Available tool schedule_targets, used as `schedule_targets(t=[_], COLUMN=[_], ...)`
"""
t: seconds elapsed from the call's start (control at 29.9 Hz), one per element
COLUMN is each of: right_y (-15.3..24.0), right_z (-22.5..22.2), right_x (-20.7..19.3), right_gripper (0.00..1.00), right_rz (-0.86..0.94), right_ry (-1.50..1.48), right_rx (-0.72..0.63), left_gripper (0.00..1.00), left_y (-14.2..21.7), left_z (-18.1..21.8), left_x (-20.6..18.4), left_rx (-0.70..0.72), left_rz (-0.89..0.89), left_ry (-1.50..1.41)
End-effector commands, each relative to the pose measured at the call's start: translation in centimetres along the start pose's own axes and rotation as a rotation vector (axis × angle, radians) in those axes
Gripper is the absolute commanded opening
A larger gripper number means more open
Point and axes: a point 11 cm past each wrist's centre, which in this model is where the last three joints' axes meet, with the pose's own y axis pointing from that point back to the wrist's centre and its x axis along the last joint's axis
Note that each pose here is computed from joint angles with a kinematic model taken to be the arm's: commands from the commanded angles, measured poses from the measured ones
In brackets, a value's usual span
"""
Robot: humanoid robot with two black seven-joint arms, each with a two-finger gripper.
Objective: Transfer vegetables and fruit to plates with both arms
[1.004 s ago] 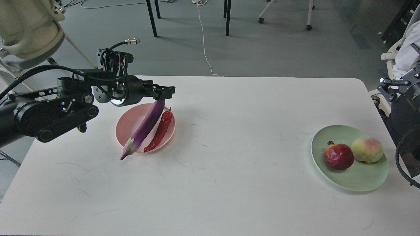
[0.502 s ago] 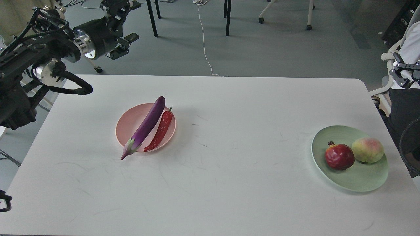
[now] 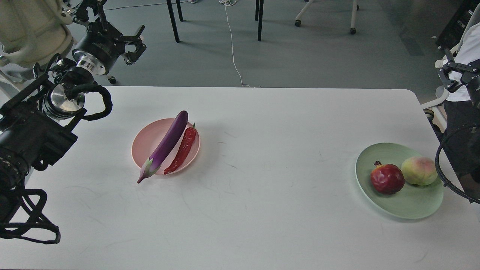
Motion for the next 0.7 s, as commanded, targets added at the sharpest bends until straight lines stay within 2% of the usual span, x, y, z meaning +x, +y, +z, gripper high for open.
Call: schedule_targets(t=[0.0,0.13,0.3,0.67], right_y=[-0.9,-1.2,-1.2,-0.9], right_z=[2.4,4.9,8.3,10.0], right_x=[-0.4,-1.2,-2.7,-3.2], right_gripper=[0.97,0.98,0.99,0.99], right_rz=[0.029,0.045,0.029,0.019], right_ry=[-0.077,-0.186,-0.238,-0.223], right_rx=[0.007,0.006,-0.043,-0.092], left_gripper=[0.98,0.98,0.98,0.98], left_y=[1.1,1.9,2.4,3.5], left_z=[-0.9,-2.3,-4.4,-5.0], left_x=[1.5,2.5,2.8,3.8], left_rx=[-0.050,-0.105,-0.103,-0.092], left_rz=[0.035,0.071,0.091,0.113], left_ry=[0.105,0.241,0.318,0.315])
